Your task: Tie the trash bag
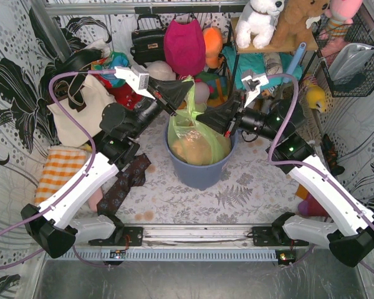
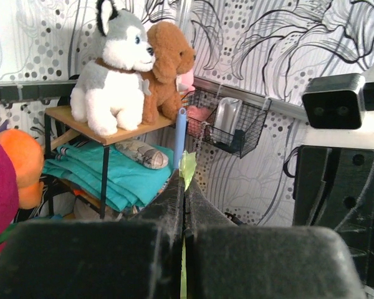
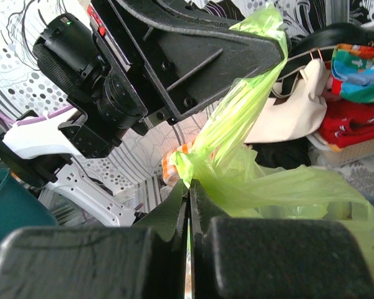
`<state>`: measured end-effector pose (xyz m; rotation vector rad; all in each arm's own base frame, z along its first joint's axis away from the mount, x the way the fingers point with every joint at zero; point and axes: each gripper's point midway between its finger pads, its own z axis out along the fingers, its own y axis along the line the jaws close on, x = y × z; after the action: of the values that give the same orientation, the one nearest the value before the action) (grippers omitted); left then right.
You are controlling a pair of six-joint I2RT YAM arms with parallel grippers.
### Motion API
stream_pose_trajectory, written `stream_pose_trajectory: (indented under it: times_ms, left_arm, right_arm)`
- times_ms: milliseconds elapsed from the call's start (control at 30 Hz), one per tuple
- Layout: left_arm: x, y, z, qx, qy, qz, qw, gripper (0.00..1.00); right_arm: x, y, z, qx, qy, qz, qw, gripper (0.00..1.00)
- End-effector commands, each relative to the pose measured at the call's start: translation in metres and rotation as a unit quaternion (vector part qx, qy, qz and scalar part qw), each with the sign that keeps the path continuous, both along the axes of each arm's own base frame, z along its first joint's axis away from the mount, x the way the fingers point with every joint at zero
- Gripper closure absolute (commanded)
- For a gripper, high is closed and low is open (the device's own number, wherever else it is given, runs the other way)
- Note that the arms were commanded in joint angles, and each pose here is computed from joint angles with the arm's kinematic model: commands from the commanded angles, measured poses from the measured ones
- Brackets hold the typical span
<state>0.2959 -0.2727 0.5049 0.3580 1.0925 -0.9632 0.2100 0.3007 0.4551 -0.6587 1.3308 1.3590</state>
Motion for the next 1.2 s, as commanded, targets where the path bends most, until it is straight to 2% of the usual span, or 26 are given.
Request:
stream_pose_trajectory:
  times_ms: [0,233,467,867,1167]
  left_arm:
    - [0.007,0.014,0.009,0.003,-0.004,0.042,0.999,1.0]
    - [0.018,0.016,0.0,0.014,0.019,0.064,0.998,1.0]
    - [0.023,0.017,-0.004,0.017,0.029,0.073,0.997,1.0]
    - [0.015,0.014,0.003,0.008,0.016,0.054,0.998,1.0]
    - [0.015,0.011,0.003,0.008,0.019,0.048,0.999,1.0]
  right_arm:
    - [-0.006,-0.006,0.011,0.003,0.016,-0.019,1.0,1.0]
    - [-0.007,-0.007,0.008,-0.006,0.045,-0.035,0.998,1.0]
    - [-0.008,-0.005,0.02,0.007,0.045,-0.036,0.998,1.0]
    - [-0.006,0.003,0.038,0.022,0.048,-0.036,0.998,1.0]
    - [-0.005,0.014,0.013,-0.013,0.117,-0.072,0.99,1.0]
